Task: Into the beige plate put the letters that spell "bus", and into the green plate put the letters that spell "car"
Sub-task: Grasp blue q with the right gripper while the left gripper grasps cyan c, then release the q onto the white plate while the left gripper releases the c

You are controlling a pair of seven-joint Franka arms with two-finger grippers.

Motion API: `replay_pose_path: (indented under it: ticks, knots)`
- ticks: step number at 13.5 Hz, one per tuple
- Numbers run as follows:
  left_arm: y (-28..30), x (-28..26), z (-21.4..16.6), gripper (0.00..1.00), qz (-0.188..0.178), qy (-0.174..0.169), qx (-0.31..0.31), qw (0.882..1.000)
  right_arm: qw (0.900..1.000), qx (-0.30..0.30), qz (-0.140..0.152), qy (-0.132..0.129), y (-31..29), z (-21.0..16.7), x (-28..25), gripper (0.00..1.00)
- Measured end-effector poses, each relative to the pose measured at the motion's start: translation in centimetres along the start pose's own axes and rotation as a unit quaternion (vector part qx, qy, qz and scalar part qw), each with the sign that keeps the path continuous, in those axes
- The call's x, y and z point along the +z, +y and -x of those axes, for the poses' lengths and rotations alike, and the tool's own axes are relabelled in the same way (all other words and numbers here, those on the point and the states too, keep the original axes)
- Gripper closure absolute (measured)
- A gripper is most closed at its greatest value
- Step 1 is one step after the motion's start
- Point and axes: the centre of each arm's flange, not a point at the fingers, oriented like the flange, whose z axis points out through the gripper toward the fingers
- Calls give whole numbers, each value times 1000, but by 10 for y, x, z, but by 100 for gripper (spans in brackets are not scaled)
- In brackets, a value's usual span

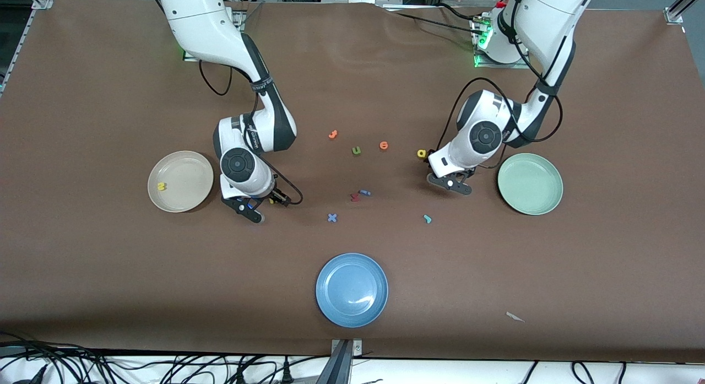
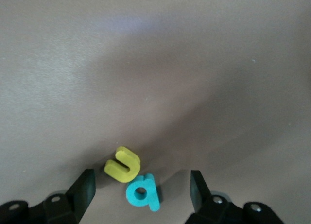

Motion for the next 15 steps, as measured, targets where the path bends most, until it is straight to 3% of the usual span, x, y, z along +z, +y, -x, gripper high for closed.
replay_pose_path:
  ticks: [2, 3, 4, 6, 9, 12, 13, 14, 15]
  knots:
    - [4, 0, 0, 13, 0, 1, 0, 1000, 1000, 0, 1, -1, 0, 1, 1, 18]
    - [4, 0, 0, 15, -1, 1, 0, 1000, 1000, 0, 0, 0, 0, 1, 0, 26]
    - [3, -1, 0, 23, -1, 3, -1, 1000, 1000, 0, -1, 0, 0, 1, 0, 39]
    - [2, -1, 0, 43, -1, 4, -2, 1000, 1000, -2, 0, -1, -1, 3, 0, 41]
    - [6, -2, 0, 51, -1, 5, 1, 1000, 1000, -5, 2, -2, -3, 7, 1, 54]
    - [9, -3, 0, 62, 0, 7, 4, 1000, 1000, -5, 2, -3, -3, 7, 1, 58]
    - [9, -3, 0, 63, 0, 7, 4, 1000, 1000, -5, 4, -4, -1, 7, 0, 64]
    - [9, -4, -1, 70, 0, 9, 4, 1000, 1000, -4, 4, -5, -1, 7, 0, 69]
    - [9, -4, -1, 70, 0, 9, 4, 1000, 1000, -4, 4, -5, -1, 7, 0, 69]
